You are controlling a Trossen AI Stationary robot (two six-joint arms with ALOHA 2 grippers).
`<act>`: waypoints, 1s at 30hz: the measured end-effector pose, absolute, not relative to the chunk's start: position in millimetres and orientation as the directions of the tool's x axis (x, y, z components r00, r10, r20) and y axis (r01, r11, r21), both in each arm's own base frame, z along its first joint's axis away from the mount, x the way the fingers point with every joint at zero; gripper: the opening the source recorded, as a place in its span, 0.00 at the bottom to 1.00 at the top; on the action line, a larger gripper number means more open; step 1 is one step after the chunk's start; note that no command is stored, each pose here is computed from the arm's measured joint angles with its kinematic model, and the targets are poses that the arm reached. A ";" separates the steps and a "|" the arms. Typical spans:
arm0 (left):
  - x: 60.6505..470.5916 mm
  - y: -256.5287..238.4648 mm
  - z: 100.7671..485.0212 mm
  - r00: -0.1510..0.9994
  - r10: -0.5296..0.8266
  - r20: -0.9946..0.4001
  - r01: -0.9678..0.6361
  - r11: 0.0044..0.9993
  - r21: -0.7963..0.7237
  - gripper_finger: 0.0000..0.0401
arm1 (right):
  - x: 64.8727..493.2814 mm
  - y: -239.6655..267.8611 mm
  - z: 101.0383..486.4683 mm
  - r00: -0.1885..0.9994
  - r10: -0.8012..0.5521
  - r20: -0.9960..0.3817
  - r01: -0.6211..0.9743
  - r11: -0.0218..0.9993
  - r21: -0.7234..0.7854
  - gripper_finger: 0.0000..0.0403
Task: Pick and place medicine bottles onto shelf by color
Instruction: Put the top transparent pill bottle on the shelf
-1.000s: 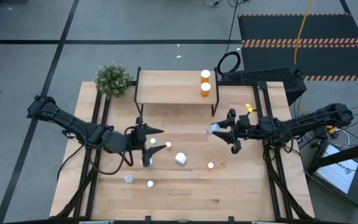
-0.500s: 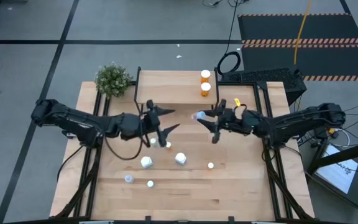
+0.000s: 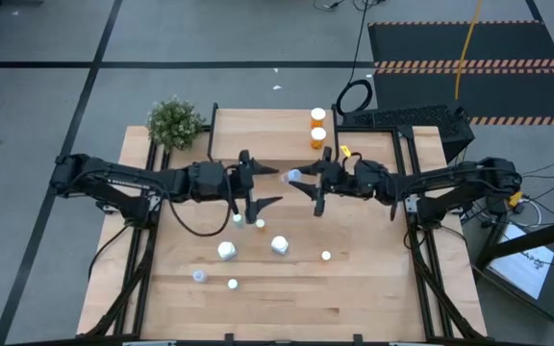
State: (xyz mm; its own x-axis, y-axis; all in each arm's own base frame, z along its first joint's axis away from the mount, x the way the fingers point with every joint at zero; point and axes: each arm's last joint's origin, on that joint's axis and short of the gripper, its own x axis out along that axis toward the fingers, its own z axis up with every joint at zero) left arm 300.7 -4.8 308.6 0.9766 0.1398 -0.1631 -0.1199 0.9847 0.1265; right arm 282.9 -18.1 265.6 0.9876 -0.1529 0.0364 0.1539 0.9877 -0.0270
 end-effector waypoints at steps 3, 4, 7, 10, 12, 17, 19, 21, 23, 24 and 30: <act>307.6 -4.0 302.6 0.970 0.182 -0.160 -0.155 0.973 0.168 0.87 | 283.3 -17.7 268.9 0.987 -0.150 0.051 0.152 0.988 -0.034 0.38; 309.0 -3.8 301.2 0.969 0.186 -0.161 -0.156 0.971 0.181 0.87 | 283.8 -17.3 268.8 0.988 -0.147 0.049 0.148 0.988 -0.034 0.38; 316.8 -3.8 299.7 0.975 0.189 -0.114 -0.164 0.966 0.201 0.87 | 283.9 -16.5 268.7 0.992 -0.117 0.047 0.119 0.992 -0.049 0.38; 322.7 -4.3 292.9 0.975 0.188 -0.116 -0.159 0.962 0.221 0.88 | 284.0 -15.7 268.5 0.994 -0.097 0.045 0.101 0.992 -0.072 0.38; 324.0 -3.8 291.3 0.974 0.192 -0.118 -0.162 0.961 0.223 0.88 | 284.0 -15.7 268.5 0.994 -0.097 0.044 0.100 0.992 -0.082 0.38; 323.7 -0.2 291.3 0.969 0.214 -0.121 -0.183 0.957 0.226 0.88 | 284.1 -15.7 267.4 0.995 -0.097 0.033 0.101 0.988 -0.118 0.38; 323.7 1.3 291.2 0.968 0.219 -0.122 -0.188 0.956 0.223 0.87 | 284.1 -15.7 267.1 0.995 -0.097 0.029 0.100 0.988 -0.119 0.38; 323.7 1.7 291.2 0.968 0.220 -0.122 -0.189 0.956 0.223 0.84 | 284.1 -15.7 267.0 0.995 -0.097 0.029 0.100 0.988 -0.120 0.38; 323.4 1.7 289.4 0.965 0.220 -0.140 -0.185 0.956 0.227 0.80 | 284.1 -15.7 267.0 0.995 -0.097 0.029 0.100 0.987 -0.123 0.38; 323.3 2.3 288.7 0.964 0.222 -0.148 -0.185 0.956 0.229 0.78 | 284.1 -15.7 267.0 0.995 -0.097 0.029 0.100 0.987 -0.123 0.38; 323.2 3.3 288.2 0.962 0.225 -0.153 -0.186 0.955 0.231 0.63 | 284.1 -15.7 266.0 0.995 -0.097 0.018 0.099 0.987 -0.124 0.38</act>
